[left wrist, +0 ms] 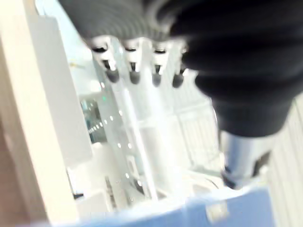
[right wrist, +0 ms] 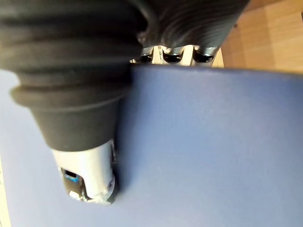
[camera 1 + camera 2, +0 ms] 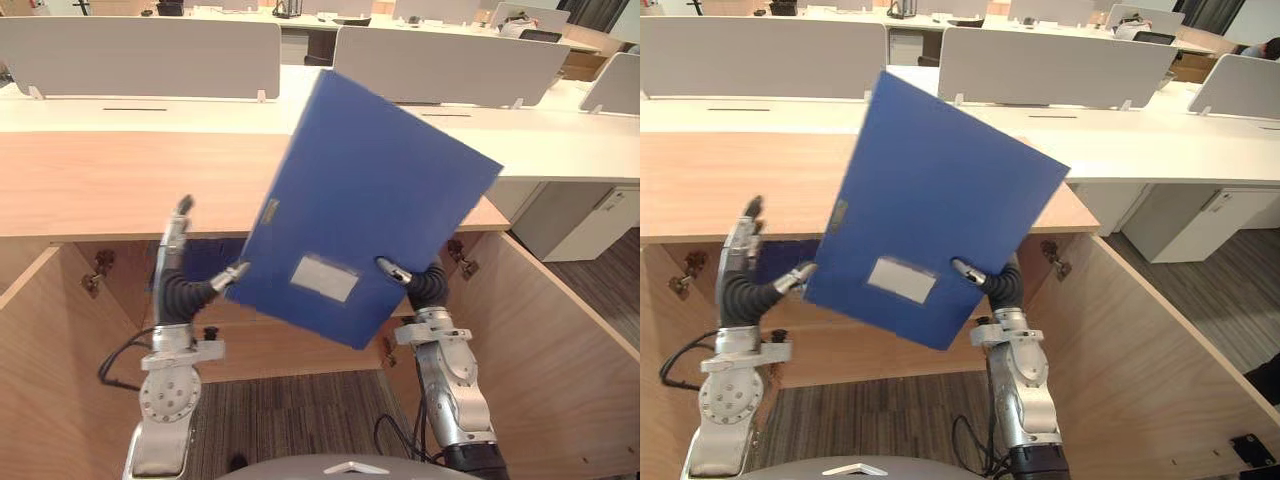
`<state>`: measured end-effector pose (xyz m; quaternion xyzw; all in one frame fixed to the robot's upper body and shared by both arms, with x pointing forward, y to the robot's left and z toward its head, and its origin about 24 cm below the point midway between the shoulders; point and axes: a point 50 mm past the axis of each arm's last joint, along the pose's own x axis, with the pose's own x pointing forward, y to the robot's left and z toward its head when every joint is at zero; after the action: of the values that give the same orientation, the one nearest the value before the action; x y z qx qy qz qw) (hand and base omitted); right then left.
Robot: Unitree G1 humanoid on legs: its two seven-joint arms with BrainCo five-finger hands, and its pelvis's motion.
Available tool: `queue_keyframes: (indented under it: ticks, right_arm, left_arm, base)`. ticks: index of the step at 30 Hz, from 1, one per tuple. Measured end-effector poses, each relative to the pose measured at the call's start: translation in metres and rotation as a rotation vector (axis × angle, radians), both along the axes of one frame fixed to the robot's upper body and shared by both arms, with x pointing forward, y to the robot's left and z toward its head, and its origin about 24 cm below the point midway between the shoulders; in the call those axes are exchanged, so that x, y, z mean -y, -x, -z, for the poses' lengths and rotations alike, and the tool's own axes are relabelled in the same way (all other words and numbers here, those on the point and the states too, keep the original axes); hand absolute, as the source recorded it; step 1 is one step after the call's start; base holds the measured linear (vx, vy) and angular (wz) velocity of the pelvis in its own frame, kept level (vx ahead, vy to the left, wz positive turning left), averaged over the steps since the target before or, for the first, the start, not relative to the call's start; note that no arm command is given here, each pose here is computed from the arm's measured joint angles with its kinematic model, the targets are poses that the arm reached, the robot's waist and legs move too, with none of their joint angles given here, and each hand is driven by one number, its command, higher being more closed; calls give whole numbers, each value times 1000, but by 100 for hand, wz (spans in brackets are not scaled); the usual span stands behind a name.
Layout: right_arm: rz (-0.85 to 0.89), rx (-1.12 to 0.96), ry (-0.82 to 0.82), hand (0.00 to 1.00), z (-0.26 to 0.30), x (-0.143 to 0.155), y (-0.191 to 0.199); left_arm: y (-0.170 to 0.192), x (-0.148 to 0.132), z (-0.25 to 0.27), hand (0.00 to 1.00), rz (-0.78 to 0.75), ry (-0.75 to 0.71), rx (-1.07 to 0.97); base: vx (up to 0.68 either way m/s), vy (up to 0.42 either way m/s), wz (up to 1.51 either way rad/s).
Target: Walk over to the cabinet, pick up the folder, carry it to the office cabinet, place the folder inside the office cabinet, then close the office cabinet door
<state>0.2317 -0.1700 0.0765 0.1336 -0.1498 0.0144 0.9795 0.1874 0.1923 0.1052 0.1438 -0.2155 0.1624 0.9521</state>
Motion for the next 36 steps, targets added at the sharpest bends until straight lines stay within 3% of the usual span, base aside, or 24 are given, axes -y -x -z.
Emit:
queue_keyframes:
  ticks: [5, 10, 19, 23, 30, 33, 36]
  right_arm:
    - [111, -26, 11, 100, 5, 17, 7]
    - [194, -49, 33, 100, 9, 27, 13]
    - [205, -75, 93, 100, 12, 26, 15]
    - [201, -76, 98, 100, 13, 24, 15]
    - [66, -73, 95, 100, 13, -10, 11]
    - [-14, -61, 149, 100, 12, -27, 11]
    - [-111, -16, 243, 100, 6, -49, 7]
  left_arm:
    - [18, -39, 39, 0, -229, 112, -173]
    - [38, -55, 78, 0, -338, 214, -353]
    - [60, -52, 144, 0, -327, 319, -671]
    - [80, -43, 187, 0, -312, 351, -903]
    - [134, -37, 240, 0, -301, 352, -1287]
    - [142, -37, 245, 0, -296, 335, -1342]
    - [127, -37, 244, 0, -260, 291, -1325]
  base:
    - [1, 0, 6]
    - [9, -3, 5]
    - [2, 0, 1]
    - [0, 0, 0]
    - [9, -2, -8]
    - [17, -10, -12]
    - [-14, -5, -6]
